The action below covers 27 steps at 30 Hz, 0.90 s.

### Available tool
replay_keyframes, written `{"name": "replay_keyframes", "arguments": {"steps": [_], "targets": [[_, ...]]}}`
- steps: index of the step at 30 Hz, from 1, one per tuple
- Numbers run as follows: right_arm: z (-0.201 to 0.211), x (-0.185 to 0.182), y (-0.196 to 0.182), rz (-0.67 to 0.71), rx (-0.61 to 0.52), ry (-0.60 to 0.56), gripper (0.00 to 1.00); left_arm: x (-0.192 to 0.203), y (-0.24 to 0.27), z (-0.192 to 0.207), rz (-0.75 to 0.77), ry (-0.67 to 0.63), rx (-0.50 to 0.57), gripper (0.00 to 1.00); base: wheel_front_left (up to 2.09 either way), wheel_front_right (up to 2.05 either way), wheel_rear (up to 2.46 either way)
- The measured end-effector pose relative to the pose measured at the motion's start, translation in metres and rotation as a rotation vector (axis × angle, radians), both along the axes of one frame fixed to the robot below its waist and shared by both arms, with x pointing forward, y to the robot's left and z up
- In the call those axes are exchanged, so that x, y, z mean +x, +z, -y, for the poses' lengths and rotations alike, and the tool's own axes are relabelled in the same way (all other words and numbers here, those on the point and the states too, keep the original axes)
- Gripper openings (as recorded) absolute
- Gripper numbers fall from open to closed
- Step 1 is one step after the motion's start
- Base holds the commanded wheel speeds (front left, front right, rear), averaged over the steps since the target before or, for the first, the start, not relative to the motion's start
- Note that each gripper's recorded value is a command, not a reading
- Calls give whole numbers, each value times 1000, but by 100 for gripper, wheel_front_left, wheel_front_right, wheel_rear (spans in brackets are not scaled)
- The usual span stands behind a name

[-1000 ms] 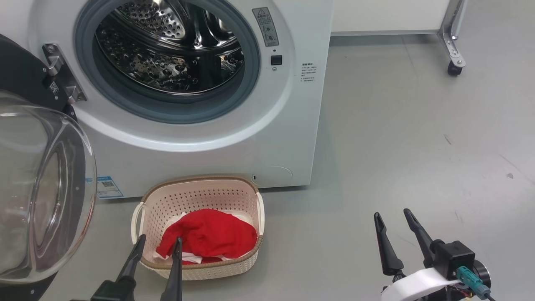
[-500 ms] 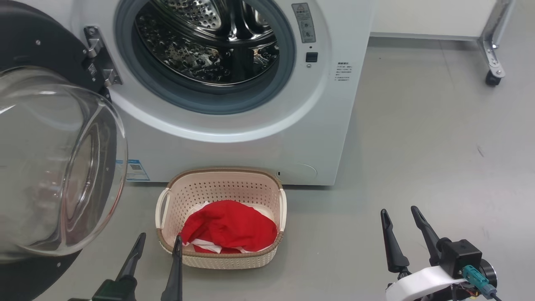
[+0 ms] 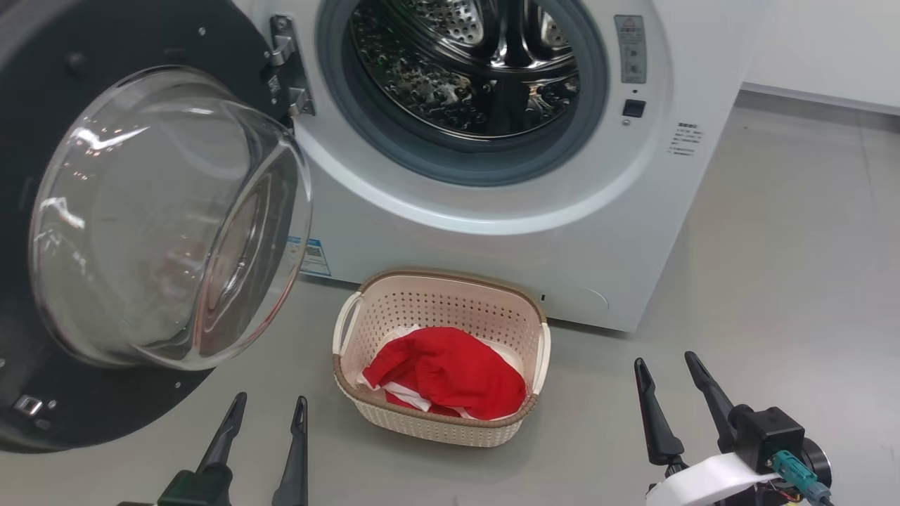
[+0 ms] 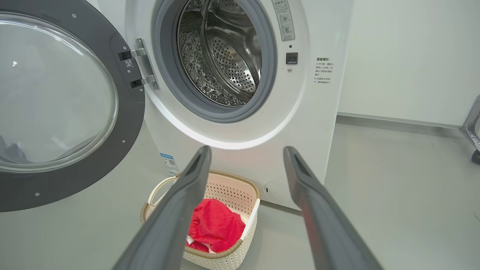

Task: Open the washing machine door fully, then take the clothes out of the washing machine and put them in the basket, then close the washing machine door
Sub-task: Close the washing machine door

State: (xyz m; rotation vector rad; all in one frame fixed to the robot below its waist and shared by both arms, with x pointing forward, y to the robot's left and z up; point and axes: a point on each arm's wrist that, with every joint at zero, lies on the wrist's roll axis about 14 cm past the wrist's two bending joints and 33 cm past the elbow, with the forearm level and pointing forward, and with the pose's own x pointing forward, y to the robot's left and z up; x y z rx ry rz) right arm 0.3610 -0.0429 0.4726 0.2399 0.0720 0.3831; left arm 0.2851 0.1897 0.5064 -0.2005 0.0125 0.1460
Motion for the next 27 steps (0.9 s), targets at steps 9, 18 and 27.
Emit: {"name": "replay_keyframes", "arguments": {"steps": [9, 18, 27], "targets": [[-45, -3, -1, 1, -5, 148, 100, -26, 3, -33, 13, 137, 5, 100, 0, 0, 0], [-78, -10, 1, 7, -7, 255, 100, -51, 4, -57, 21, 245, 8, 100, 0, 0, 0], [-99, -17, 1, 4, -6, 326, 100, -66, 6, -71, 30, 311, 13, 100, 0, 0, 0]]}}
